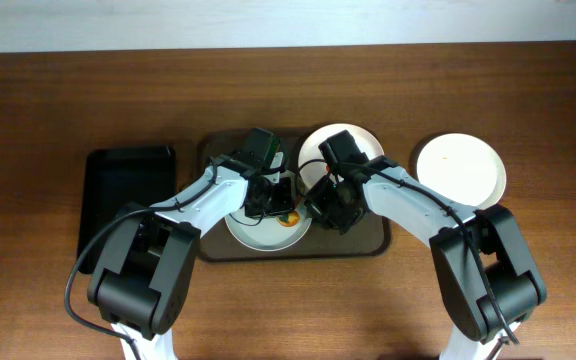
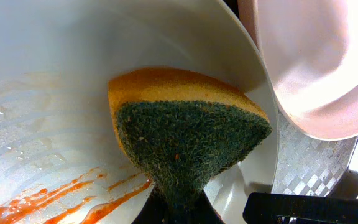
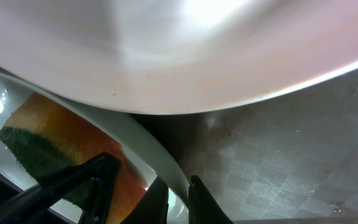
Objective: Clean dirty plates on tray and stack at the side
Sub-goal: 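Continue wiping the sauce off the bottom plate with the sponge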
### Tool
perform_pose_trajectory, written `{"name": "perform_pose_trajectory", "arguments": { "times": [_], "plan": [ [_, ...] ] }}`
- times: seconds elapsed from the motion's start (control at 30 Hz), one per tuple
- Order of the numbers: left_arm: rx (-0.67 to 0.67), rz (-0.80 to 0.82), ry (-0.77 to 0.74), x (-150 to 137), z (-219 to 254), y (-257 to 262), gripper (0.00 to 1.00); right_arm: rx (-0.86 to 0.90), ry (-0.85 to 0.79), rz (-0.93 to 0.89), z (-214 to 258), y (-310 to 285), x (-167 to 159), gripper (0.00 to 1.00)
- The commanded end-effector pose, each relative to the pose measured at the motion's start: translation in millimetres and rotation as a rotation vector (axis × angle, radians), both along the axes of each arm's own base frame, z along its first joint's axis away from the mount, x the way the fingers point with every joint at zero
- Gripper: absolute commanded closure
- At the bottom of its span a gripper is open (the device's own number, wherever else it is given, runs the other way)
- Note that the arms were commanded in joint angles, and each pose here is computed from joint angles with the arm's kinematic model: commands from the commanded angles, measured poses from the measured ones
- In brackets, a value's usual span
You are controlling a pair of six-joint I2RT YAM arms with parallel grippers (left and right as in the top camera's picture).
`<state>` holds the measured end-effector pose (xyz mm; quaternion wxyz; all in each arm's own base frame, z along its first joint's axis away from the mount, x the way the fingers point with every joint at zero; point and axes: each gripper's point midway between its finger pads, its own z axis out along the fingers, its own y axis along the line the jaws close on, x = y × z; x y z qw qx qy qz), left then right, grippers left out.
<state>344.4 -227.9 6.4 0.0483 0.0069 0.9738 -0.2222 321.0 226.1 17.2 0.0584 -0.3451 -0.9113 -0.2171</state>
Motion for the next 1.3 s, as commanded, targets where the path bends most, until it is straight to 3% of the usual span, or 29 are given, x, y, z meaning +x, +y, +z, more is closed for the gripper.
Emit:
{"name": "perform_pose_trajectory", "arguments": {
  "times": [0.0, 0.23, 0.43, 0.93, 1.1, 1.2, 1.27],
  "plan": [
    [0.072, 0.026, 0.032, -9, -18, 16, 1.00, -0.043, 0.016, -0.029, -10, -9, -1, 0.87],
    [0.072, 0.027, 0.033, -9, -18, 16, 1.00, -0.058, 0.022, -0.032, -11, -12, -3, 0.96],
    [0.071, 0.053, 0.039, -6, -18, 21, 1.00, -0.072, 0.034, -0.033, -14, -15, -7, 0.96],
    [0.150, 0.278, 0.122, 10, -24, 112, 1.00, -0.100, 0.073, -0.033, -27, -24, -22, 0.96],
    [-0.080, 0.049, -0.040, 29, 8, 68, 1.00, -0.100, 0.072, -0.029, -27, -24, -22, 0.96],
    [-0.177, -0.002, -0.107, 37, 27, 44, 1.00, -0.100, 0.072, -0.029, -27, -24, -22, 0.96],
    [-0.192, 0.045, -0.070, 34, 27, 34, 1.00, -0.100, 0.072, -0.029, -27, -24, -22, 0.96]
  ]
}}
